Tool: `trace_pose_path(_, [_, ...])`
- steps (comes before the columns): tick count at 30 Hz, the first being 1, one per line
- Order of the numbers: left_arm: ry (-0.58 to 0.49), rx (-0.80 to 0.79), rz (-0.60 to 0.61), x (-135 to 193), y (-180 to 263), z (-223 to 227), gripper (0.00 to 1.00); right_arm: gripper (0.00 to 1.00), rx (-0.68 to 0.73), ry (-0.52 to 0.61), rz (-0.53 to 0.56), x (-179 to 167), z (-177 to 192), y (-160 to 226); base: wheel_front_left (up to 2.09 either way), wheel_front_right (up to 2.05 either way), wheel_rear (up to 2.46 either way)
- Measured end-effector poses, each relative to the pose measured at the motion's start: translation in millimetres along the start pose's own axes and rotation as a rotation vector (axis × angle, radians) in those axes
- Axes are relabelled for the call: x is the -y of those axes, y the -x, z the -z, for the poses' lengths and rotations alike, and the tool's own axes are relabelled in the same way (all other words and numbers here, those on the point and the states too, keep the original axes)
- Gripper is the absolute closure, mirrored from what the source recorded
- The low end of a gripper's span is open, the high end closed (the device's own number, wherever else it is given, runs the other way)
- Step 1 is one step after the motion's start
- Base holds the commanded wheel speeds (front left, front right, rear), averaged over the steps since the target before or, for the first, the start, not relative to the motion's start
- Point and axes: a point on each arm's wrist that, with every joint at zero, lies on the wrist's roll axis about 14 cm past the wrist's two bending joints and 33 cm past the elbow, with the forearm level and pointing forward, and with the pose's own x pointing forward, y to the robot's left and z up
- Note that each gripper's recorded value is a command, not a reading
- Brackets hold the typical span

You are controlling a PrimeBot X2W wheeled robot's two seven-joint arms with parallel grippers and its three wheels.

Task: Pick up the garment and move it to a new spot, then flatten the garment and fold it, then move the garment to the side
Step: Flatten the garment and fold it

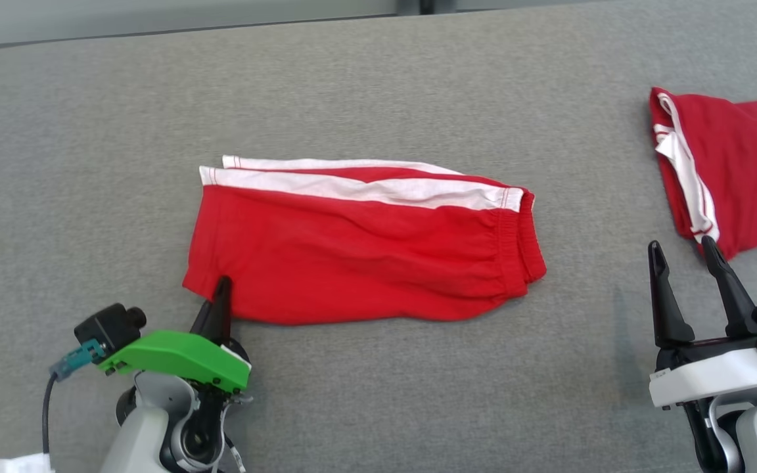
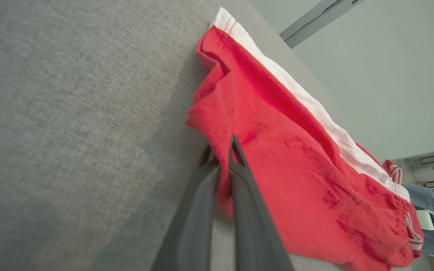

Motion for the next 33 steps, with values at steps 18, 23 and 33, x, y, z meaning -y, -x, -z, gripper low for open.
trace_pose_path(18, [-0.162,0.111,-0.014,-3,50,-10,0.0,0.0,-0.007,-0.029,-0.251,-77,6,-20,0.0,0.0,0.0])
trace_pose_path(23, [-0.39,0.19,0.022,-1,53,-35,0.0,0.0,-0.011,-0.055,-0.267,-88,7,-16,0.0,0.0,0.0])
trace_pose_path(33, [-0.668,0.377,0.087,20,64,-81,0.0,0.0,-0.092,-0.051,-0.31,-103,27,-25,0.0,0.0,0.0])
